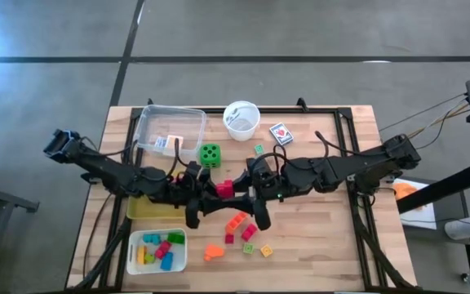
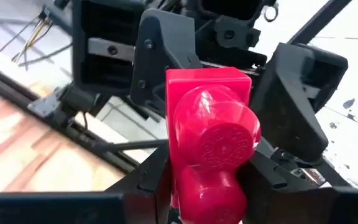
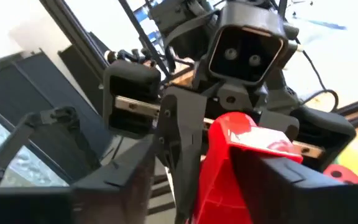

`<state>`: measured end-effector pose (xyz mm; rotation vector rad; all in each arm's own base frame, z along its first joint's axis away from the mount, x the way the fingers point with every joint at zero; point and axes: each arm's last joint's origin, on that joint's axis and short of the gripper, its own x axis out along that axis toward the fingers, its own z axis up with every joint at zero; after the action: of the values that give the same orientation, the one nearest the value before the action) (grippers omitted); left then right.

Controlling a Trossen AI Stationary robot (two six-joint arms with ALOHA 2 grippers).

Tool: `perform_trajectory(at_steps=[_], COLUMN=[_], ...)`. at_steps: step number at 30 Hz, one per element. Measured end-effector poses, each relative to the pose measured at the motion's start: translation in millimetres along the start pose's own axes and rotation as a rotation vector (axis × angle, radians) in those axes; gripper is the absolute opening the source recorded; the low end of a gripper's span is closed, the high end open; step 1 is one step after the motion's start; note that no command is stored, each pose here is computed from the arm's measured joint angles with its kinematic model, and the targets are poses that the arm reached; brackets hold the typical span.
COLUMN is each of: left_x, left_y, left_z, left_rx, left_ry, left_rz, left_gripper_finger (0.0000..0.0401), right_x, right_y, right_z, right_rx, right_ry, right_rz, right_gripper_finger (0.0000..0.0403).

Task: Pick & Place Toys
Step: Put the right red game piece into the white bin

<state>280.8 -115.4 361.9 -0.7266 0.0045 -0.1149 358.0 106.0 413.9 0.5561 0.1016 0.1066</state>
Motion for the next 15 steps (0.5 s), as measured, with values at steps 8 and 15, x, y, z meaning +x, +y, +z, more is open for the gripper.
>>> perform_trajectory(at_steps=[8, 15], left_x=[-19, -52], left_y=[3, 9], left_z=[1, -13], left_rx=[-0.063, -0.118], left_ry=[0.155, 0.430], left_rz=[0.060, 0.207], left_gripper_finger=[0.0122, 0.0121], right_x=[0, -3], right_y=[-5, -16], right_z=[-7, -20], right_rx=[0.021, 0.059], right_ry=[0.063, 0.196], right_rz=[-0.051, -0.178], right_gripper_finger=[0.0275, 0.0286])
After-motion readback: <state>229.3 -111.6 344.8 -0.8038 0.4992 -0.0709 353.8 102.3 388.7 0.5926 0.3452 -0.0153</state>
